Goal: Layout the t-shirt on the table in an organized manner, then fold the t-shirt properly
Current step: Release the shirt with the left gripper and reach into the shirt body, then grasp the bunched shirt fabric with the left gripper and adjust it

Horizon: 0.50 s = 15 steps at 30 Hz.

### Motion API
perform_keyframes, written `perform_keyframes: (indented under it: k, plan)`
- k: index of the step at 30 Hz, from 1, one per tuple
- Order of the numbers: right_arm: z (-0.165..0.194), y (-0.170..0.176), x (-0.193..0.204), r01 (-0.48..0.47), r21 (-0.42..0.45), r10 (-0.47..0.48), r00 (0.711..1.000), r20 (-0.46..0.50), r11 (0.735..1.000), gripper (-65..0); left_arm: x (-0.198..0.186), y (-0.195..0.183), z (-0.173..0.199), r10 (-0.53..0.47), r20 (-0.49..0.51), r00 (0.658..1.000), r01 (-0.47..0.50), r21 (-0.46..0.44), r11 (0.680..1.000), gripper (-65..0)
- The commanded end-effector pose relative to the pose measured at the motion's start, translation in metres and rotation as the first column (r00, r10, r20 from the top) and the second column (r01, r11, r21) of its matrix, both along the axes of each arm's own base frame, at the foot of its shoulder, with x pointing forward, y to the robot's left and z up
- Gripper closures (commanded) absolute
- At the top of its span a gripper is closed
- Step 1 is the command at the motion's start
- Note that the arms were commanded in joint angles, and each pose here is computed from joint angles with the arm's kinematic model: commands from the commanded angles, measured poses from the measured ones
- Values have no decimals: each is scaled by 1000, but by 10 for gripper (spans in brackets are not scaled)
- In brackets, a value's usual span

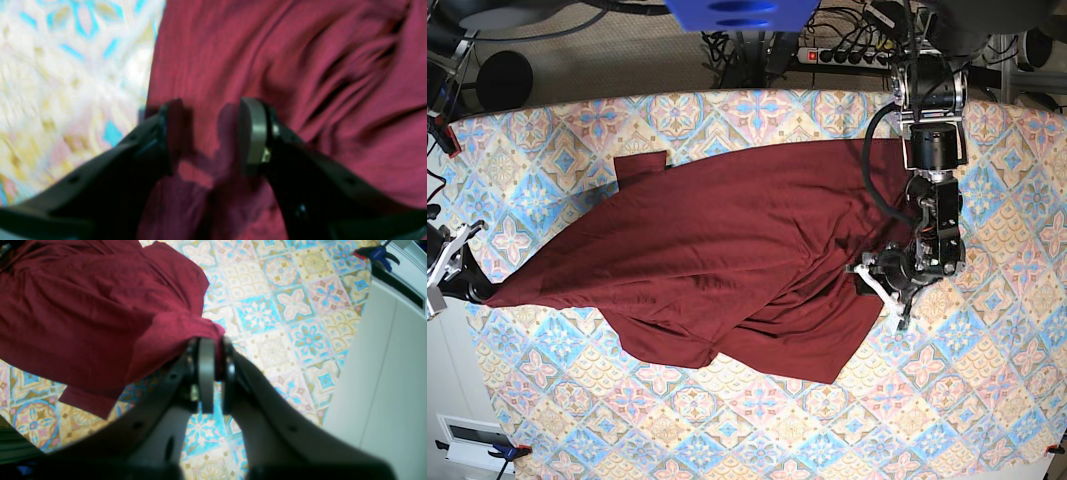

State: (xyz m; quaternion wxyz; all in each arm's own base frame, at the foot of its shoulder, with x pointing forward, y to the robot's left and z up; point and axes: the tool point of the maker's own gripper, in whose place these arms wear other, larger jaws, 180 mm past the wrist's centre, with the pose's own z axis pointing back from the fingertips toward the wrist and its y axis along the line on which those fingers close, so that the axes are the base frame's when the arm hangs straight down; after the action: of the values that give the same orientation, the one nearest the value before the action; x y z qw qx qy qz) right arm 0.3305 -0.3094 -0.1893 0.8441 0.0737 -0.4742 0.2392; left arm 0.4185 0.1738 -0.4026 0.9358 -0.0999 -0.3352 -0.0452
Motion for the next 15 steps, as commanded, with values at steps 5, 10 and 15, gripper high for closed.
perform_keyframes:
  k: [5,10,15]
  plan:
    - [23,-2,5,-6,-5,6,998,67,1000,0,18,15,24,44,79,996,-43,-13,999,-254]
    - [23,-2,5,-7,-5,7,998,66,1000,0,22,47,34,187,112,976,-180,-64,982,-254]
    - [23,-1,5,-8,-5,8,998,67,1000,0,23,47,21,203,119,972,-196,-74,978,-254]
